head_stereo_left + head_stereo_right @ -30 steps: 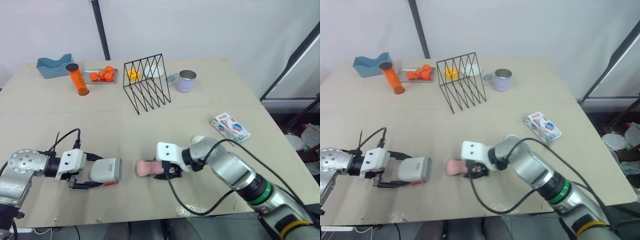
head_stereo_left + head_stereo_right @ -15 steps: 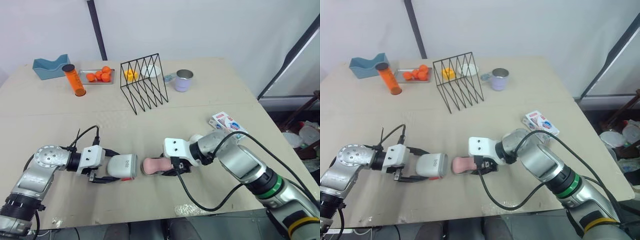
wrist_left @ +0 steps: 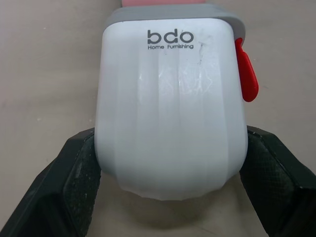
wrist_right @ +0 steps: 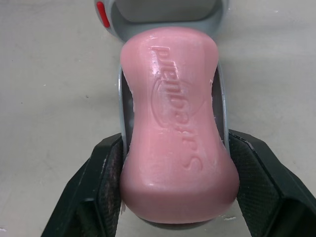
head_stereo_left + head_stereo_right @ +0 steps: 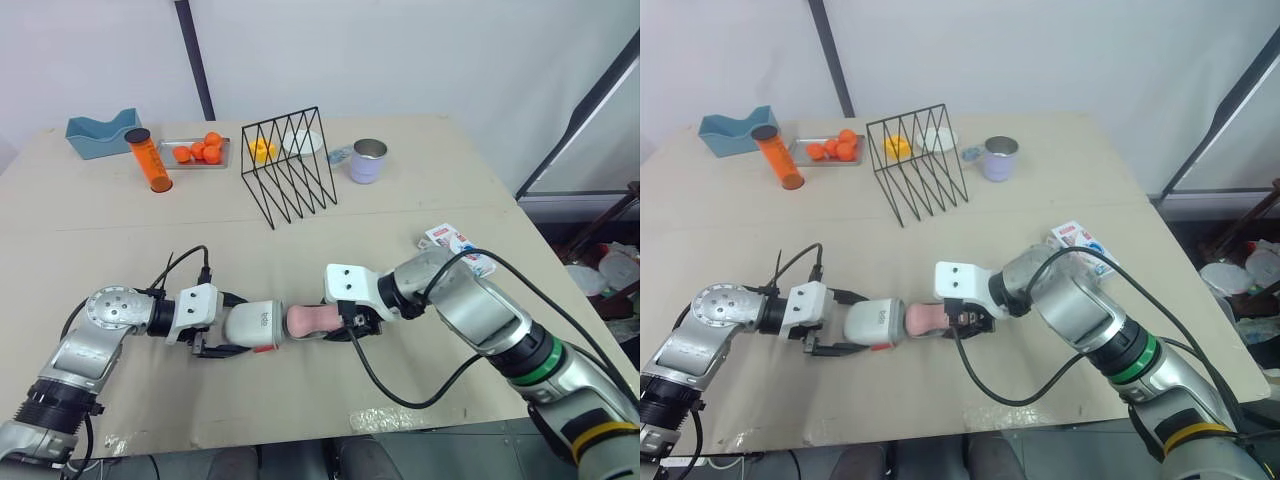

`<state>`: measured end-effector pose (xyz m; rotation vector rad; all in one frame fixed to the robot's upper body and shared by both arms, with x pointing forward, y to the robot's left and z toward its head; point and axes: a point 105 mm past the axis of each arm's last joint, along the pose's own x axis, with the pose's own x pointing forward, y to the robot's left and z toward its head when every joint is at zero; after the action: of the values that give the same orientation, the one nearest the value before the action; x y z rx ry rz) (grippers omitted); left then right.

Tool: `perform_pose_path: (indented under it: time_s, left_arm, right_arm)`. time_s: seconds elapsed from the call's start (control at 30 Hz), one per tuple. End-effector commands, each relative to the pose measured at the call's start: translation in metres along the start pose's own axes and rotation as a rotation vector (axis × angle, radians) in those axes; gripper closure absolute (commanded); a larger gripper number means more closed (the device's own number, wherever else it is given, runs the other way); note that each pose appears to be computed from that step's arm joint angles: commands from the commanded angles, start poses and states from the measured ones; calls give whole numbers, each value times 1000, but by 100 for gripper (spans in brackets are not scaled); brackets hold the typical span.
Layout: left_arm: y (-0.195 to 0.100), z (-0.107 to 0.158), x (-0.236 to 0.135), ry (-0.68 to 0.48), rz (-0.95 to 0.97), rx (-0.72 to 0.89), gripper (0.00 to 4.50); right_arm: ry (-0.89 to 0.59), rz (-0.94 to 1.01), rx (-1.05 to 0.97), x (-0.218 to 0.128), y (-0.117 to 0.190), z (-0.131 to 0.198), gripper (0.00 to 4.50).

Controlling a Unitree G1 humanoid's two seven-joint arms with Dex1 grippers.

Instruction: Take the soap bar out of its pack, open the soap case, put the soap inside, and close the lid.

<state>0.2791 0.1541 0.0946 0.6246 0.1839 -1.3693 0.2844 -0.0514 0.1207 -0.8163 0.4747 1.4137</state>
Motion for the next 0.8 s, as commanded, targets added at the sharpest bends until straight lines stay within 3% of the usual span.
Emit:
perform_pose_path:
  time_s: [0.03,0.8]
  left_arm:
    - [4,11,1,-26,11,39,103]
    - [2,17,21,-50,5,41,103]
  right_arm:
    - [-18,6,-55,-2,1,15,196]
    - [-6,20,-49,20,-6,38,196]
